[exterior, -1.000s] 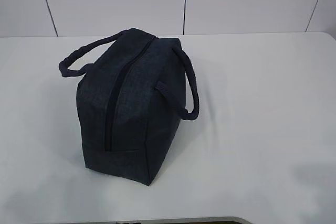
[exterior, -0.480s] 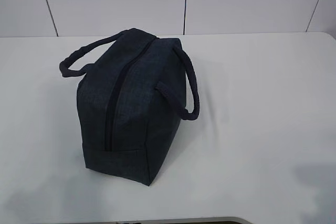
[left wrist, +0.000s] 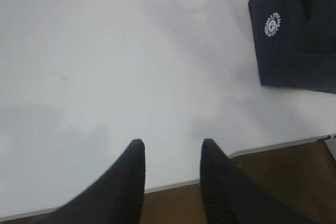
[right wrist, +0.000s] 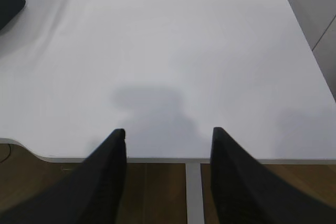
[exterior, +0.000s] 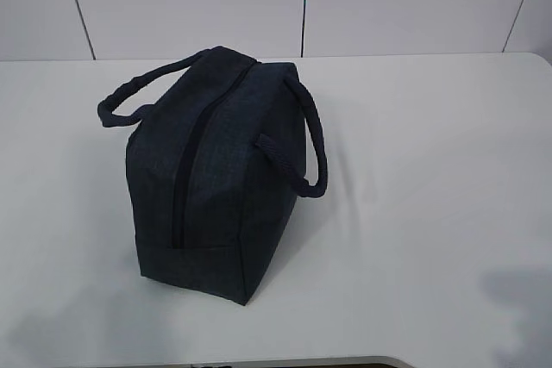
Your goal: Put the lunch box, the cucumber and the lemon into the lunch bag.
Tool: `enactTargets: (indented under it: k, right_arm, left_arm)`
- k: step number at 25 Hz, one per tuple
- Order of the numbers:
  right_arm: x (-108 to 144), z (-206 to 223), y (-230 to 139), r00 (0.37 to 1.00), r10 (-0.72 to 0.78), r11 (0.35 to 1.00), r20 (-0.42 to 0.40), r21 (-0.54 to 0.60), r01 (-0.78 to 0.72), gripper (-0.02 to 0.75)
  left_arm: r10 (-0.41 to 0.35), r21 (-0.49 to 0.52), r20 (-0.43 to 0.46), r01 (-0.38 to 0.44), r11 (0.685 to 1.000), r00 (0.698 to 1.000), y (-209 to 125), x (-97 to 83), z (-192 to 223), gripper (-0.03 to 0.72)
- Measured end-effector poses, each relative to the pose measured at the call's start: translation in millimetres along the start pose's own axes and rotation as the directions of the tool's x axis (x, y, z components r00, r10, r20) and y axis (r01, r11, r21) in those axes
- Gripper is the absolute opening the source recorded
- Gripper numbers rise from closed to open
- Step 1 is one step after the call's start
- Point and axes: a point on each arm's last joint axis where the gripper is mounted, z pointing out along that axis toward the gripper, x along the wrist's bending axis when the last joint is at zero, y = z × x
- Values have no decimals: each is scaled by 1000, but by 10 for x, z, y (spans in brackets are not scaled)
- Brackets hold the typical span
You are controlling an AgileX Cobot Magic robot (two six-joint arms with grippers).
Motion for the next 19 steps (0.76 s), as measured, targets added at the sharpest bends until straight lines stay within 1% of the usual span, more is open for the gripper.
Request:
enactTargets:
  k: [19]
  right_arm:
    - [0, 0, 0, 1000, 0, 1000, 0, 0, 0, 396]
  left_arm:
    - [0, 0, 0, 0, 1000, 1000, 0, 0, 0, 236]
